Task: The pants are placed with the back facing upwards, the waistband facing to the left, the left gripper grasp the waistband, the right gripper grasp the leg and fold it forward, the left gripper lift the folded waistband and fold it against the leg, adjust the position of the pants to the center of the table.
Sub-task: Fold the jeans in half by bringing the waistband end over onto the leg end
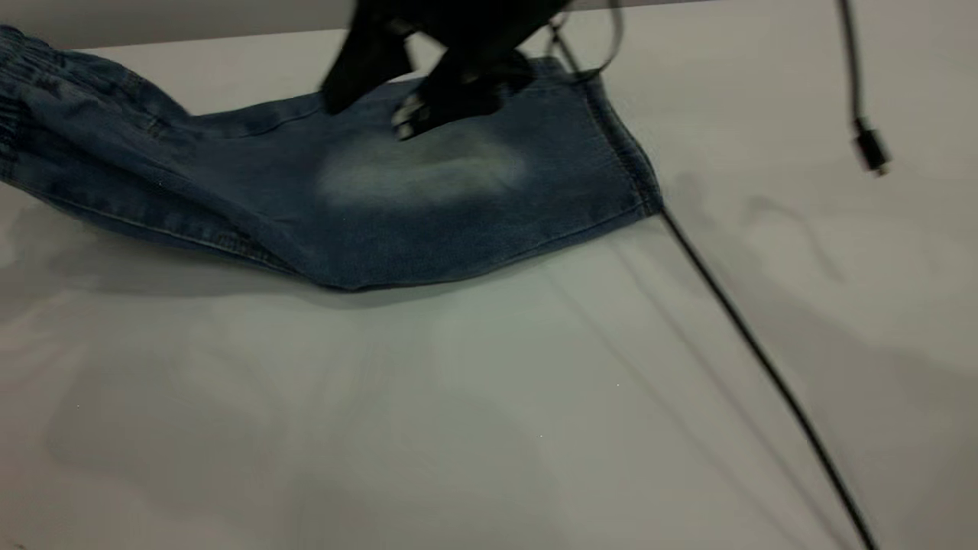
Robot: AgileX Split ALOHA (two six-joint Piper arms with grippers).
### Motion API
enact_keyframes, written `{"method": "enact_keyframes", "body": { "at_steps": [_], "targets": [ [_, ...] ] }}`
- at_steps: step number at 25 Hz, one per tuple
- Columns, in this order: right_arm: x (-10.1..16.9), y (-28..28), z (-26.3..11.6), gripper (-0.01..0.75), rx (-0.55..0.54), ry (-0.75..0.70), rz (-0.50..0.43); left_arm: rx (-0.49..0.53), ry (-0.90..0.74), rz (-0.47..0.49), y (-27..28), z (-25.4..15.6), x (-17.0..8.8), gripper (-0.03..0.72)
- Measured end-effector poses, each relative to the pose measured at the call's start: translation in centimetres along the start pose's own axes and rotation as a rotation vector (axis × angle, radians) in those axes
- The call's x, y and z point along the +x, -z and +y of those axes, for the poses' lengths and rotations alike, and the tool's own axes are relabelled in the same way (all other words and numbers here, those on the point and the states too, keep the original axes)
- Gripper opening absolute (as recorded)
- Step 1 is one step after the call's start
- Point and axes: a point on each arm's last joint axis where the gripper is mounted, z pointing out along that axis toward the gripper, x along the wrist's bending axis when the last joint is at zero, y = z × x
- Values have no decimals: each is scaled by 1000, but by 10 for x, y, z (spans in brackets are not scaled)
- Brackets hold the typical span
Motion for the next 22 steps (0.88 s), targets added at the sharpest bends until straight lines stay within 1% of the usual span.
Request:
{"method": "enact_keyframes", "body": {
  "at_steps": [3, 6, 9, 14, 22],
  "targets": [
    [7, -20, 1, 477, 6, -20, 44, -2, -68, 12, 15, -7, -11, 101],
    [12, -38, 2, 477, 19, -31, 81, -19, -95, 15, 27, -12, -20, 101],
    [20, -56, 0, 477, 52, -26, 122, -58, -112, -10, 38, -12, -31, 101],
    [30, -84, -7, 477, 79, -15, 144, -58, -158, -78, 46, -15, -54, 101],
    [44, -99, -11, 477, 93, -7, 170, -37, -271, -123, 39, -27, -88, 101]
  ]
}}
